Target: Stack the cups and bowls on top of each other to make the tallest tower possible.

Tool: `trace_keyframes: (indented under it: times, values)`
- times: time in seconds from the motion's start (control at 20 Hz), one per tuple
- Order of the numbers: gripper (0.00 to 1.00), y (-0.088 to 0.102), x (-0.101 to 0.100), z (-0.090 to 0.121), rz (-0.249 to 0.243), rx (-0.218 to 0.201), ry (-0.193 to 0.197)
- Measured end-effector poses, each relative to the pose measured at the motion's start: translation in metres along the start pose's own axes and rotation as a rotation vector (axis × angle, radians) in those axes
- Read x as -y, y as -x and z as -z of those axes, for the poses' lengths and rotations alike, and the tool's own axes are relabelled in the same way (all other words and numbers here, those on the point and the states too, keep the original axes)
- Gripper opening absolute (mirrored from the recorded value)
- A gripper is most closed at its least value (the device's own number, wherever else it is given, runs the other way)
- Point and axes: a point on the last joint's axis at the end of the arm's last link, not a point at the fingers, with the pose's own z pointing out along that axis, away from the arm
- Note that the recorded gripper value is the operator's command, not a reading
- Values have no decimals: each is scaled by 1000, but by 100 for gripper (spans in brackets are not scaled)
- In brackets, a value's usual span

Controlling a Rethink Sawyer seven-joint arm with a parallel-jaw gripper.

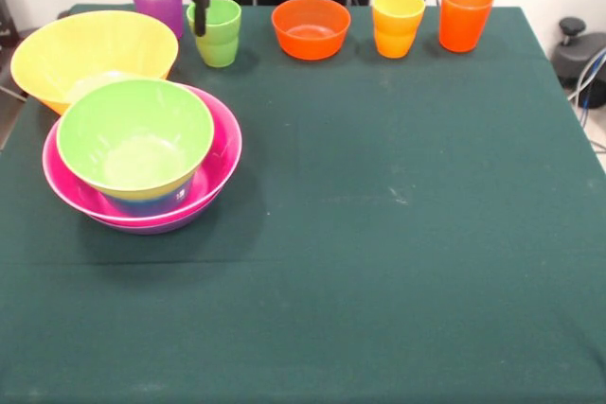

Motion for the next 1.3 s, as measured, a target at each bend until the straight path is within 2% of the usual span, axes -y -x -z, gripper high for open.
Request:
trace_keyframes:
  times: [0.4, 0.75, 1.3]
  values:
    - [100, -29, 8, -7, 21, -29, -19]
    - [100, -50, 8, -14, 44, -20, 8]
    - [100, -56, 5, -21, 56, 5, 45]
